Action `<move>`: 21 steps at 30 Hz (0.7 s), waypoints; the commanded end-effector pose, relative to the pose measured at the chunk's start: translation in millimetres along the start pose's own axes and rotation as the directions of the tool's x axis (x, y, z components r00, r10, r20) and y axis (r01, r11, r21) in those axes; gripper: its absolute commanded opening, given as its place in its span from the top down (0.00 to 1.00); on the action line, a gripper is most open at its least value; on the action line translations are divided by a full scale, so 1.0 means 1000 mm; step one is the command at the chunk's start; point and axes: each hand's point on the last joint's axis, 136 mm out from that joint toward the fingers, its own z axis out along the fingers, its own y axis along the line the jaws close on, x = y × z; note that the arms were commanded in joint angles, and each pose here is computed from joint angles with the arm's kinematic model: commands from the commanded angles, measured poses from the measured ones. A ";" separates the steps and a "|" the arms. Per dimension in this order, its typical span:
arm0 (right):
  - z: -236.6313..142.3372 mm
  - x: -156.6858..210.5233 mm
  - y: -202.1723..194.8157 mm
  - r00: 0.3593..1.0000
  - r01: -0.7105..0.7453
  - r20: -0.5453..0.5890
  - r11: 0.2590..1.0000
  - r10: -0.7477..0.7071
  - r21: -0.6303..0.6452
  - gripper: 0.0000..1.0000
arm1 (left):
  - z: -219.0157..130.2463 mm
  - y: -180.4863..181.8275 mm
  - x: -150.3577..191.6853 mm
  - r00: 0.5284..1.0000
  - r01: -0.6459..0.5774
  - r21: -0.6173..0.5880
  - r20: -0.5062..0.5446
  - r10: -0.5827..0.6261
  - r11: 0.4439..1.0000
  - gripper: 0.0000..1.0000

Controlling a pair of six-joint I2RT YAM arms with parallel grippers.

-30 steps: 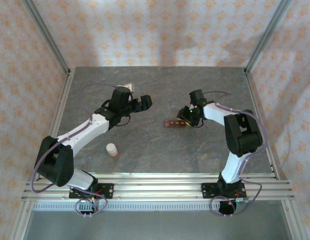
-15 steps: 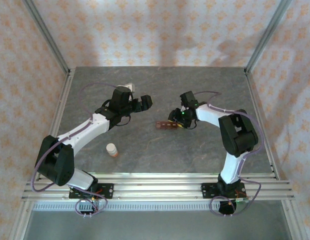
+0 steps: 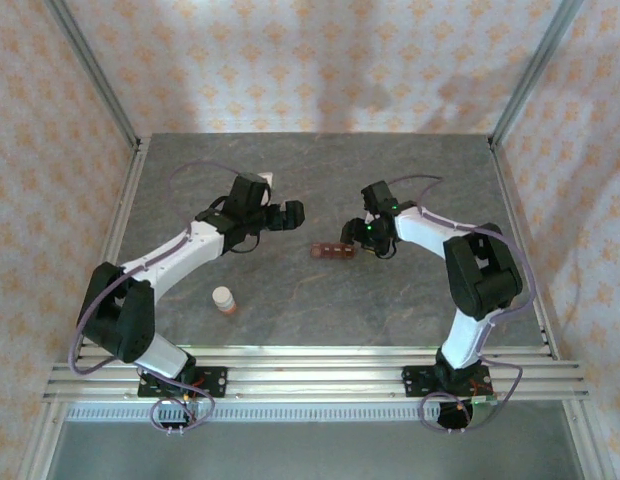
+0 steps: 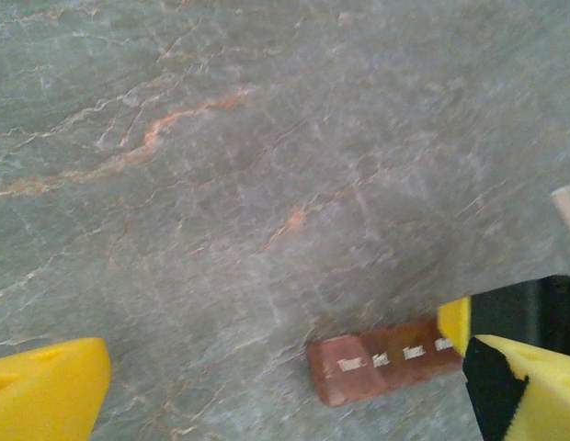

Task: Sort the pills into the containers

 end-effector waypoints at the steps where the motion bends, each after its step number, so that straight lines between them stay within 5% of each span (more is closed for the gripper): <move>1: -0.009 0.006 -0.008 0.999 0.039 0.003 0.999 -0.039 0.031 0.32 | 0.001 -0.001 0.012 0.991 -0.122 -0.049 -0.067 0.119 0.991 0.00; 21: 0.006 0.018 -0.022 0.996 0.076 -0.057 0.992 -0.070 0.097 0.35 | 0.022 -0.007 0.056 0.866 -0.447 -0.114 -0.306 0.396 0.887 0.00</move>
